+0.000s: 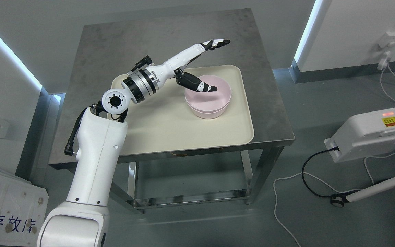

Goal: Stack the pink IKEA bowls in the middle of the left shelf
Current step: 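Open the left hand and withdraw it from the stacked bowls, then grip the rim of the stacked pink bowls with the left hand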

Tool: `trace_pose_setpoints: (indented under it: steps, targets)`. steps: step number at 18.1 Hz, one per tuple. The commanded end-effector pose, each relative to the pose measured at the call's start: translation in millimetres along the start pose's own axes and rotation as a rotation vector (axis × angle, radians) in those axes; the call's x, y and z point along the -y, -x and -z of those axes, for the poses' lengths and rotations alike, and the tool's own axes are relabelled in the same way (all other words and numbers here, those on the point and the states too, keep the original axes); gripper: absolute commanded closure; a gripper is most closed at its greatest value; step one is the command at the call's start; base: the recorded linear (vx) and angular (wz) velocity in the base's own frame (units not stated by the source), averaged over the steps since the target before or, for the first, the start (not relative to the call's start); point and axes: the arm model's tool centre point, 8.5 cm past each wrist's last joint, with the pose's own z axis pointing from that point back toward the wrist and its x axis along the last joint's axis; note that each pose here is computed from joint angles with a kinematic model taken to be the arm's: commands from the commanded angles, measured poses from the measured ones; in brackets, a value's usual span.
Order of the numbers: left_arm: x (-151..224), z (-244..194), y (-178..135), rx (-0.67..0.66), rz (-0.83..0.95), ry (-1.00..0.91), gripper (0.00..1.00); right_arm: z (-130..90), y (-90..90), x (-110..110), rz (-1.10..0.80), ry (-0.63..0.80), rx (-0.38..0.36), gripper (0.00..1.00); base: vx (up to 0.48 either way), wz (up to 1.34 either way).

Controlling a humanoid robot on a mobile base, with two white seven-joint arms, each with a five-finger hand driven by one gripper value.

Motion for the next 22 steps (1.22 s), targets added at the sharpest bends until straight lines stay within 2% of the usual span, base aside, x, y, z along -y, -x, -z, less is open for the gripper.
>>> trace_pose_setpoints:
  steps: [1,5,10,12,15,22]
  targets:
    - [-9,-32,-43,0.34,-0.178,-0.214,0.01,1,-5.8,11,0.001,0.019,0.017,0.0,0.0,0.0]
    - [63,-40,-66,0.45,-0.102,-0.087,0.0,1,-5.8,11,0.001,0.019,0.017,0.0,0.0,0.0]
    - [71,-52,-41,0.212,0.228,0.1,0.05,1,-5.8,11,0.001,0.019,0.017,0.0,0.0,0.0]
    - [75,-59,-33,0.161,0.315,0.178,0.16,1,-5.8,11,0.001,0.019,0.017,0.0,0.0,0.0]
    - [73,-52,-29,0.076,0.427,0.283,0.2,1,-5.8,11,0.001,0.019,0.017,0.0,0.0,0.0]
    - [41,-45,-23,-0.101,0.434,0.255,0.22,1,-5.8,11,0.001,0.019,0.017,0.0,0.0,0.0]
